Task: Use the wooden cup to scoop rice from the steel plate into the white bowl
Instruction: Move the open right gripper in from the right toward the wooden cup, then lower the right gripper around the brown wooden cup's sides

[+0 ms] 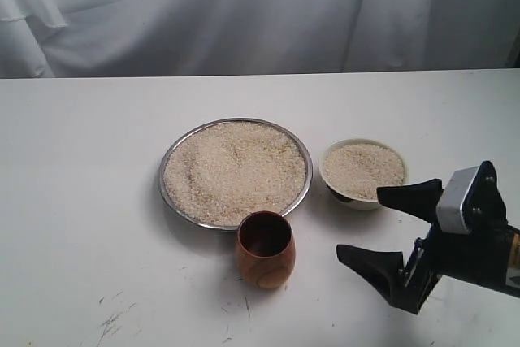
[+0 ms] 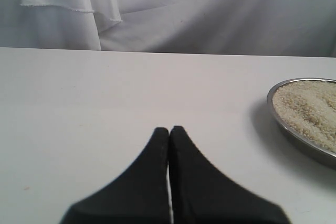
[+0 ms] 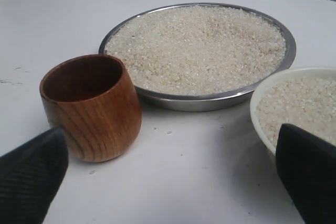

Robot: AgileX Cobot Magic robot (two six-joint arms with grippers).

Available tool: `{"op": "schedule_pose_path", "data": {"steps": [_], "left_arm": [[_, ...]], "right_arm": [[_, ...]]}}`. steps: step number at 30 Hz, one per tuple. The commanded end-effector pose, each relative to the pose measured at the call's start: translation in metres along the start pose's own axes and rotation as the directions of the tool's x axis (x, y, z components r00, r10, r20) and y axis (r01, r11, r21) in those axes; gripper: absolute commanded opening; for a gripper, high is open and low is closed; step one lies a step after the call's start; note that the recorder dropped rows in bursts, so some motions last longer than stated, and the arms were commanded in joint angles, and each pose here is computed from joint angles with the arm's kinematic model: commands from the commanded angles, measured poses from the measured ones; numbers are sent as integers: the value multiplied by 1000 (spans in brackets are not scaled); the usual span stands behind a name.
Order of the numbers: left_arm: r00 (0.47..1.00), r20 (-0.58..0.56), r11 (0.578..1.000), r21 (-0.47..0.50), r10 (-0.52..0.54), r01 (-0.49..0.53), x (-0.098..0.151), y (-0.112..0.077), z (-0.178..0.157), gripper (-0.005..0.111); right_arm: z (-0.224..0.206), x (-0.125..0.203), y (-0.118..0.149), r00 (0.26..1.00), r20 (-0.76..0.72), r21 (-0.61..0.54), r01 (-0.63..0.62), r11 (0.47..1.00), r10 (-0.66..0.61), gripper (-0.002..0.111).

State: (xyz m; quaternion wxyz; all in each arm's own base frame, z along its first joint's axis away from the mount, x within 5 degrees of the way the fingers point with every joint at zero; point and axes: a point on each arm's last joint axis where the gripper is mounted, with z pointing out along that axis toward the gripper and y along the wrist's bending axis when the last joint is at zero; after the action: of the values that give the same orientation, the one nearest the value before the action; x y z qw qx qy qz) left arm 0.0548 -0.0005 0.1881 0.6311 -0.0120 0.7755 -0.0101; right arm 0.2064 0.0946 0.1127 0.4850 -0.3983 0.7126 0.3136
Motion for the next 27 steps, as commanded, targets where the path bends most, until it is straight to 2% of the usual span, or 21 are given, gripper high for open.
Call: {"op": "schedule_pose_path", "data": {"steps": [1,7,10,27], "left_arm": [[1000,7,1000,2,-4,4,1,0,0,0],[1000,7,1000,2,-4,4,1,0,0,0],[1000,7,1000,2,-4,4,1,0,0,0],[1000,7,1000,2,-4,4,1,0,0,0]], "right_arm": [[9,4,2,1000,-11,-43,5,999,-5,98],[21,4,5,1000,-16,-86,25,996,-26,98],[24,2,5,1000,-14,-94,-3,996,2,98],[25,0,0,1000,-1,-44,-20,999,20,98]]}}
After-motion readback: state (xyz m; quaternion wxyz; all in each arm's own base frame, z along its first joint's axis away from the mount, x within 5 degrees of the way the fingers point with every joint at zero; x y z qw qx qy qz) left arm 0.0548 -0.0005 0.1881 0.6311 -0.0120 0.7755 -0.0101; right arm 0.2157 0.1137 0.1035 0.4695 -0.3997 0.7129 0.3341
